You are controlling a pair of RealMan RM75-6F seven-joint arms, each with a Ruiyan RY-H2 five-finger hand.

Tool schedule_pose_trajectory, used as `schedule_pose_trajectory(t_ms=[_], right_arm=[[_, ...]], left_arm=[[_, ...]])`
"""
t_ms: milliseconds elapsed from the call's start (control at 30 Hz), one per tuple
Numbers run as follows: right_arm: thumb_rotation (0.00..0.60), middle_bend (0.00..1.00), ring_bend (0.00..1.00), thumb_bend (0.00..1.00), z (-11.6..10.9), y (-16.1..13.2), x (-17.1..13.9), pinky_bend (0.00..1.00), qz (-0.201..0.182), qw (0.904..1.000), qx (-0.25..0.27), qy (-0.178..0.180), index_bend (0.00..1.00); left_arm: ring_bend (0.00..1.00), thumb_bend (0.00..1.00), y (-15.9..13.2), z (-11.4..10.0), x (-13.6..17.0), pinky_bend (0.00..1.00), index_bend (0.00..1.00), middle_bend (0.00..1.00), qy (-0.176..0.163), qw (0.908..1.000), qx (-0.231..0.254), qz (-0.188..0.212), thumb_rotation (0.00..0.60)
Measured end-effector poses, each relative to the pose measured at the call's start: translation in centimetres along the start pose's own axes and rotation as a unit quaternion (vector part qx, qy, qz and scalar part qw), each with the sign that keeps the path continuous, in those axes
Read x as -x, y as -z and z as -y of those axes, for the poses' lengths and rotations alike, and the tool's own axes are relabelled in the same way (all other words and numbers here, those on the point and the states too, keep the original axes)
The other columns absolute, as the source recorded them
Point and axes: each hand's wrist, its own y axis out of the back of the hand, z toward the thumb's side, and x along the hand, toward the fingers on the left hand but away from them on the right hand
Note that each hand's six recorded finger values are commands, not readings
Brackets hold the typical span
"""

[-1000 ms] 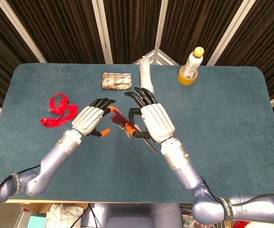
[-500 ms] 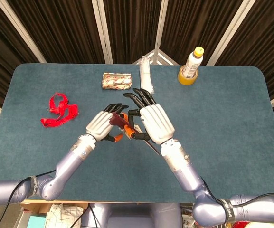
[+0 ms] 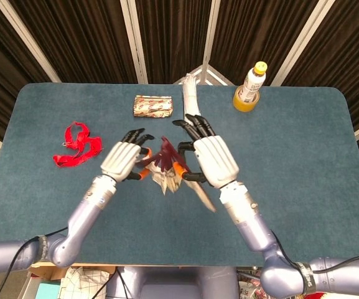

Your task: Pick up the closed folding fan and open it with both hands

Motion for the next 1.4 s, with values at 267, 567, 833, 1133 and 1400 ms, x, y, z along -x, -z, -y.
schedule_pose_trajectory(t_ms=[267,567,833,1133,1400], right_arm=[[0.6,0.18,0.0,0.4,-1.6,3.9,-1.4,0.0,0.032,0.9989,-0.032,0.012,0.75],[0.6,0.18,0.0,0.4,-3.1,7.0,-3.0,0.0,0.054,0.9964,-0.063,0.021,0.76],[0.6,0.19,0.0,0.4,-3.1,9.1,-4.9,0.0,0.066,0.9928,-0.1,0.01,0.76],[0.6,0.19,0.0,0.4,-2.9,11.4,-6.2,0.0,0.085,0.9895,-0.117,0.005,0.76],[0.6,0.19,0.0,0.4,-2.4,13.4,-7.2,0.0,0.098,0.9865,-0.131,0.003,0.76]], left_arm=[[0.0,0.48,4.4,-3.3,1.6,0.07,0.7,0.16,-0.023,0.9988,-0.024,-0.036,0.6],[0.0,0.48,6.7,-5.6,2.8,0.07,0.7,0.16,-0.04,0.9972,-0.033,-0.054,0.6],[0.0,0.48,6.7,-5.3,3.4,0.07,0.7,0.16,-0.038,0.9972,-0.036,-0.053,0.6],[0.0,0.48,6.6,-4.9,3.4,0.07,0.7,0.16,-0.039,0.9972,-0.036,-0.054,0.6],[0.0,0.48,6.3,-4.3,3.1,0.07,0.7,0.16,-0.038,0.9972,-0.036,-0.053,0.6]])
